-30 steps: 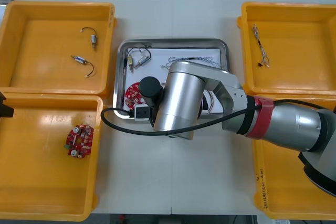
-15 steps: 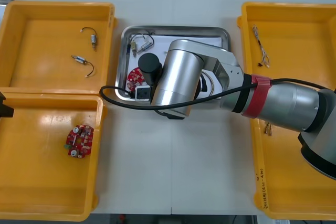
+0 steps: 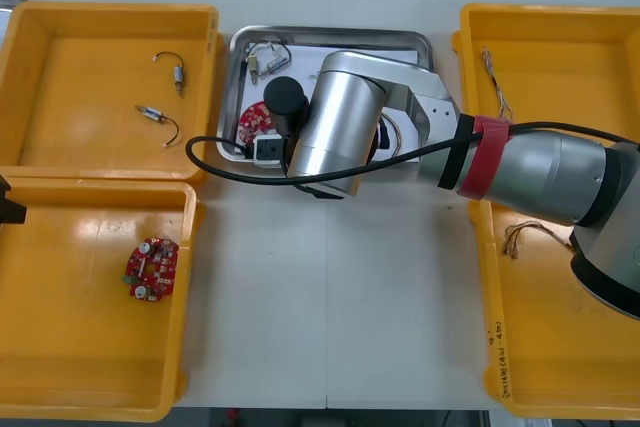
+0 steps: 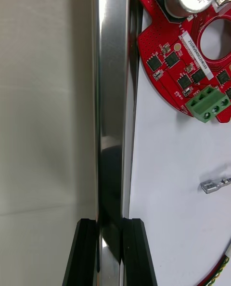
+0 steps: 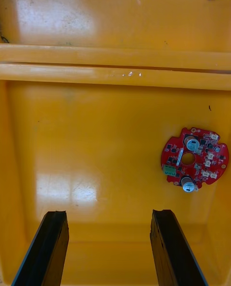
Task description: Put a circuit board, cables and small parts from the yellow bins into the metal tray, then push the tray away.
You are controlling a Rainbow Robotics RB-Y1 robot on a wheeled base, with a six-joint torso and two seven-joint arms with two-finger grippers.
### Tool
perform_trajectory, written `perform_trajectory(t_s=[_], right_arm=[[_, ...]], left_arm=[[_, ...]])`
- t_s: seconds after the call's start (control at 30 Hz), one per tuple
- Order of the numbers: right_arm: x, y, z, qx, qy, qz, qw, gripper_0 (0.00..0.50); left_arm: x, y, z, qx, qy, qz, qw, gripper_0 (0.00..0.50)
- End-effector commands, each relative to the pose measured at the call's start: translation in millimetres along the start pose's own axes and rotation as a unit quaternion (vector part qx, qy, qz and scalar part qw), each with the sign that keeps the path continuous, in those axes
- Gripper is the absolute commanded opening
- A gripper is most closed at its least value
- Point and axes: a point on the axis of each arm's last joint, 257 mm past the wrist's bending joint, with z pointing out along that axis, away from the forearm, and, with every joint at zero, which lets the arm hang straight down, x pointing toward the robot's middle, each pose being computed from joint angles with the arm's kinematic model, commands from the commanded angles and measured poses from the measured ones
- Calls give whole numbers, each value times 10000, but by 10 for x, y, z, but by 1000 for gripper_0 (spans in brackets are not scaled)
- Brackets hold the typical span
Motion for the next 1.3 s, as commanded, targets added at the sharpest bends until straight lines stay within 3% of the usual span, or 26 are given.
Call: perform_trajectory(t_s=[0.03,0.43,0.63,0.8,1.3], right_arm=[[-244,-311,-162,317,-238,-10,9992,0],[-228,-578,-172,531,-214,-19,9984,0],[-240,-648,-128,587,-298,-62,9978,0],[-256,-719,-77,770,-338,-335,9959,0],[-200,-986,3,911,-444,-202,9946,0]], left_arm=[[-149,46,-178,-135,-254,309,9991,500],[-149,46,-178,-135,-254,309,9991,500],[-149,46,-178,-135,-254,309,9991,500],[-149,46,-178,-135,-254,309,9991,500],[-149,46,-178,-135,-254,309,9991,500]])
